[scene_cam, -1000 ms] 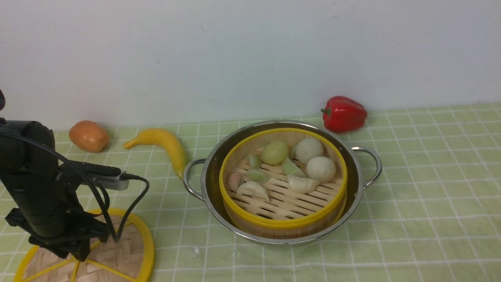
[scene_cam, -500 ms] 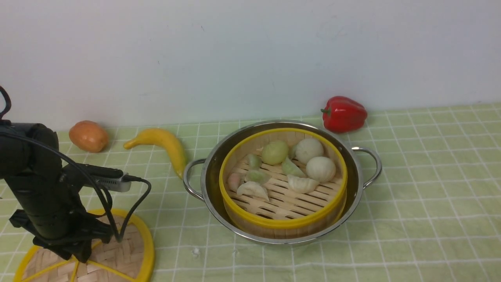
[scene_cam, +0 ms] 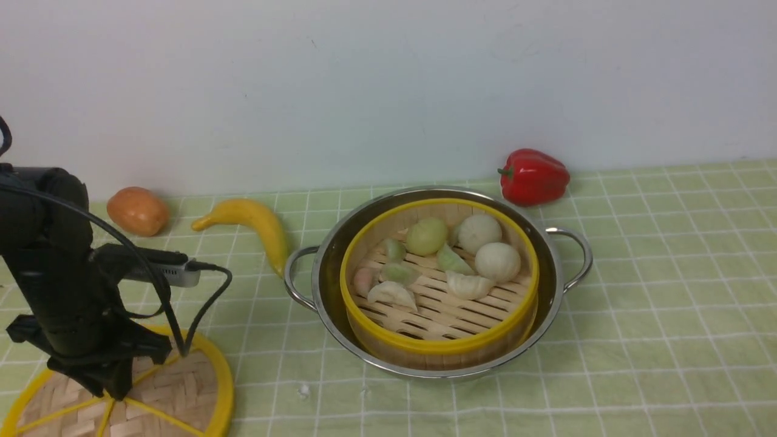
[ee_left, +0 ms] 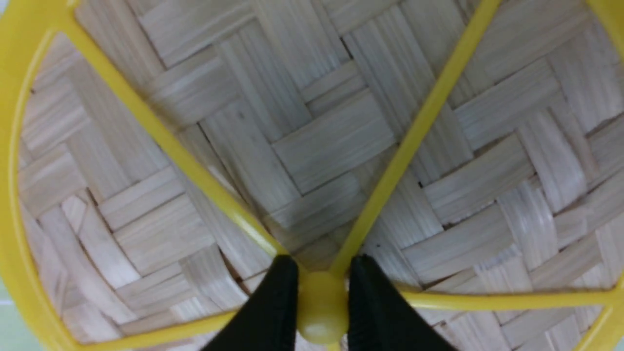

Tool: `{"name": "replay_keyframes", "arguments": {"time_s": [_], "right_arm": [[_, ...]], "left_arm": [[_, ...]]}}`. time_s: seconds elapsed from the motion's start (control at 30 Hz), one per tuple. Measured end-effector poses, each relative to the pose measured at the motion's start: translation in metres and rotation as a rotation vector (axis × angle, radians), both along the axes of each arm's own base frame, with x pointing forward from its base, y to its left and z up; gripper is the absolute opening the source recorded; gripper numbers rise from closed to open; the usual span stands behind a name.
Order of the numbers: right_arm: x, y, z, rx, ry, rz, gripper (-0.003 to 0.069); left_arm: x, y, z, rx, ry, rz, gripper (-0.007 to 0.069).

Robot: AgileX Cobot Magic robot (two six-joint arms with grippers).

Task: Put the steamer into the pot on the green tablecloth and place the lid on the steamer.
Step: 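Grasp the bamboo steamer lid lying on the table by its centre knob, then place the yellow bamboo steamer lid onto the steamer in the pot with the left gripper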

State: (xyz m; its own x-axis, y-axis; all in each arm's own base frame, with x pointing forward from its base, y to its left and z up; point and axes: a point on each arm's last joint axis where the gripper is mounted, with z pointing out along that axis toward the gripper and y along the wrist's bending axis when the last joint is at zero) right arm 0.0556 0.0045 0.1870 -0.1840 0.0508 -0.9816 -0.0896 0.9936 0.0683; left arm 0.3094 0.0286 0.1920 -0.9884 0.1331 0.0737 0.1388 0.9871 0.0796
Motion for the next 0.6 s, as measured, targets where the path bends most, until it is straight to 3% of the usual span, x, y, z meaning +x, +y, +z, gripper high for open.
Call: {"name": "replay_keyframes", "arguments": {"time_s": [0.2,0.3,0.6], "right_arm": [[0.0,0.0,0.0,0.0,0.0,0.0,0.0242],[0.0,0.0,0.0,0.0,0.0,0.0,0.0242],[0.0,0.0,0.0,0.0,0.0,0.0,0.0242]], "left_arm": [[0.021,-0.005,0.061,-0.039,-0.163,-0.007,0.0121],[0.03,-0.019,0.089,-0.055,-0.232,-0.069,0.0121],[0.042,-0.106,0.143,-0.069,-0.41,-0.387,0.0121]]}}
